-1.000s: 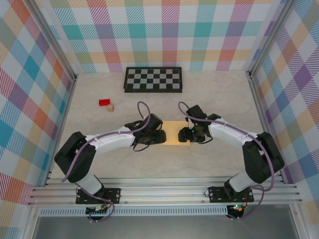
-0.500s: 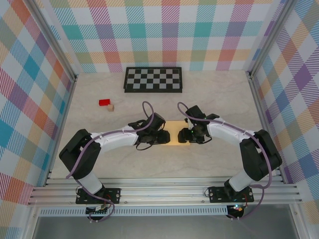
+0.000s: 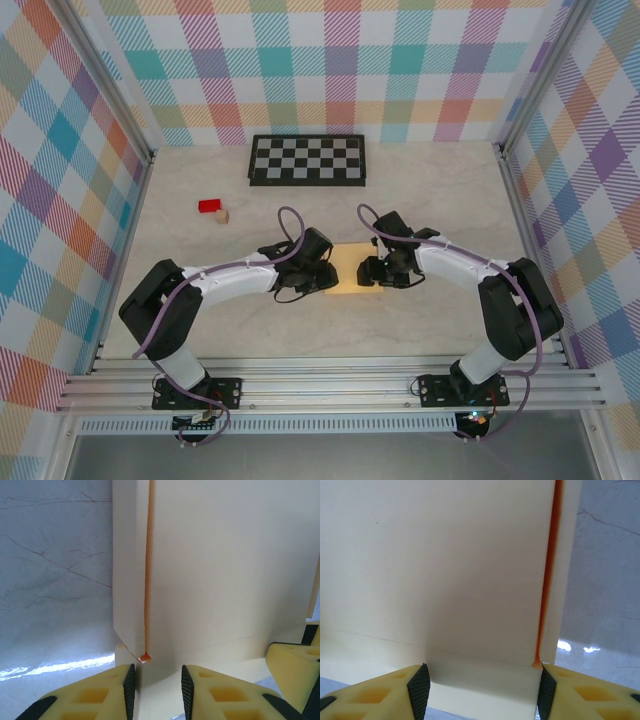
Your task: Fold the paper box
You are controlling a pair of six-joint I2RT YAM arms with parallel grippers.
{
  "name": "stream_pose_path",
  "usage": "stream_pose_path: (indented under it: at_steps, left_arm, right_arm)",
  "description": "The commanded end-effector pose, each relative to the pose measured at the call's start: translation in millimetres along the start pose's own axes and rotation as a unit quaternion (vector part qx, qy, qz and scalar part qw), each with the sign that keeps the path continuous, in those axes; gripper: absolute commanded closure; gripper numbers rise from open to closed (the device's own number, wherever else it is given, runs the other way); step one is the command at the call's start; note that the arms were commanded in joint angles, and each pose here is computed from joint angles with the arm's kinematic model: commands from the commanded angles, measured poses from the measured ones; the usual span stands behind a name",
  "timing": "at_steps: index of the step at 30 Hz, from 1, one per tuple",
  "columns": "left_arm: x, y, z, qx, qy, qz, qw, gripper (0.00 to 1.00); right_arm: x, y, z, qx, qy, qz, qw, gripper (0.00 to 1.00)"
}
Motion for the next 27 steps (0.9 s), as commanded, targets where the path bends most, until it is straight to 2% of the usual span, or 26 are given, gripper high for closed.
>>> stream_pose_path:
  at_steps: [1, 9, 27]
  left_arm:
    - [17.5, 8.5, -20.1, 0.012, -0.049, -0.03, 0.998, 0.69]
    - [16.4, 9.3, -21.2, 0.045, -0.066, -0.038, 0.996, 0.73]
    - [5.3, 7.1, -19.9, 0.092, -0.08, -0.036, 0.992, 0.69]
  right_arm:
    - [4.6, 4.7, 11.9, 0.007, 0.03, -0.001, 1.0, 0.41]
    - [3.6, 4.6, 10.8, 0.011, 0.023, 0.0, 1.0, 0.41]
    - [-1.4, 8.5, 12.8, 0.016, 0.019, 0.005, 1.0, 0.41]
Point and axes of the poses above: each hand's point on the last joint's axis, 136 mm out from that joint toward the fingers, its own x axis back along the fingers, its own z axis along the line the jaws close on, y = z × x, the point moved 10 cm from there along x, back along the fingers, and after that the axes turned 13 degrees about -x, right-handed, at the moved point
